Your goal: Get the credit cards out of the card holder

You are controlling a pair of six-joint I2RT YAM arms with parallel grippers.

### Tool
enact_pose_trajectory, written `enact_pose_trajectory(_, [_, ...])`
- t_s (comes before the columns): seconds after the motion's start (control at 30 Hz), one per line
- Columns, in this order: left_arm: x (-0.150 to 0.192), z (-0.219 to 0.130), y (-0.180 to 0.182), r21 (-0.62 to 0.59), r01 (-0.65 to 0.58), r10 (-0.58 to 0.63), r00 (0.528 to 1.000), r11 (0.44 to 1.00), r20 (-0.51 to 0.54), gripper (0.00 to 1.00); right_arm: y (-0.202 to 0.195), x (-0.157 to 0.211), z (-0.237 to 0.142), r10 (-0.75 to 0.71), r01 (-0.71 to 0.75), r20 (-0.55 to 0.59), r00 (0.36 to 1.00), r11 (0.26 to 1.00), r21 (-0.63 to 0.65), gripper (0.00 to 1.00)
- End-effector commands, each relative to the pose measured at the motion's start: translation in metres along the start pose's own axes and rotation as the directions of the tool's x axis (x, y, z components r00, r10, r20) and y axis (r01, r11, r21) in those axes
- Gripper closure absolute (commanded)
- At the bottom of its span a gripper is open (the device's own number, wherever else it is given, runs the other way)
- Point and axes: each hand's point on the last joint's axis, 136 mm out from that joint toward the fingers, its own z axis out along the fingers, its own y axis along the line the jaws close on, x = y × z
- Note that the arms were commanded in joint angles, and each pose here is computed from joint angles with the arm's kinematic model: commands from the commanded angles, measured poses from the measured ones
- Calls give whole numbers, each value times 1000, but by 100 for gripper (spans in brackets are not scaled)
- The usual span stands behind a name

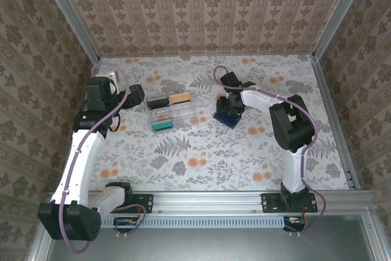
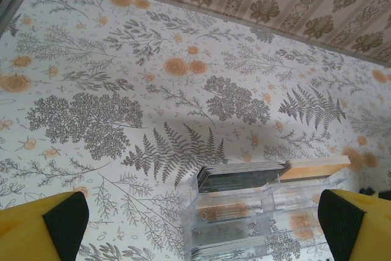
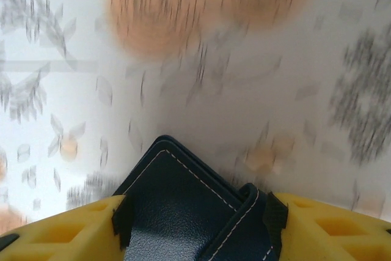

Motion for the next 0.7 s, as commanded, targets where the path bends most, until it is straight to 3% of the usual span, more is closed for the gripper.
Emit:
enact_pose_trajectory(0.0, [-2, -9, -7, 35, -25, 24, 999, 999, 34, 0, -6, 55, -1, 56, -51, -96, 994, 997, 58, 39])
enact_pose_trajectory(0.23, [7, -8, -11, 62, -29, 28, 999, 998, 20, 0, 27, 108, -24, 189, -190, -102, 977, 982, 1, 40])
enact_pose_trajectory(0.47, [14, -7, -22, 89, -85, 85, 996, 992, 1, 0, 67, 114, -55, 273, -277, -72, 959, 959, -53, 38])
enact_pose_trajectory(0.57, [19, -10, -29, 94, -84, 85, 996, 992, -5, 0, 74, 118, -74, 255, -259, -71, 964, 965, -46, 38])
enact_pose_trajectory(0.67, [27, -13, -42, 135, -87, 90, 996, 987, -15, 0, 70, 114, -96, 134, -134, -28, 991, 991, 16, 37])
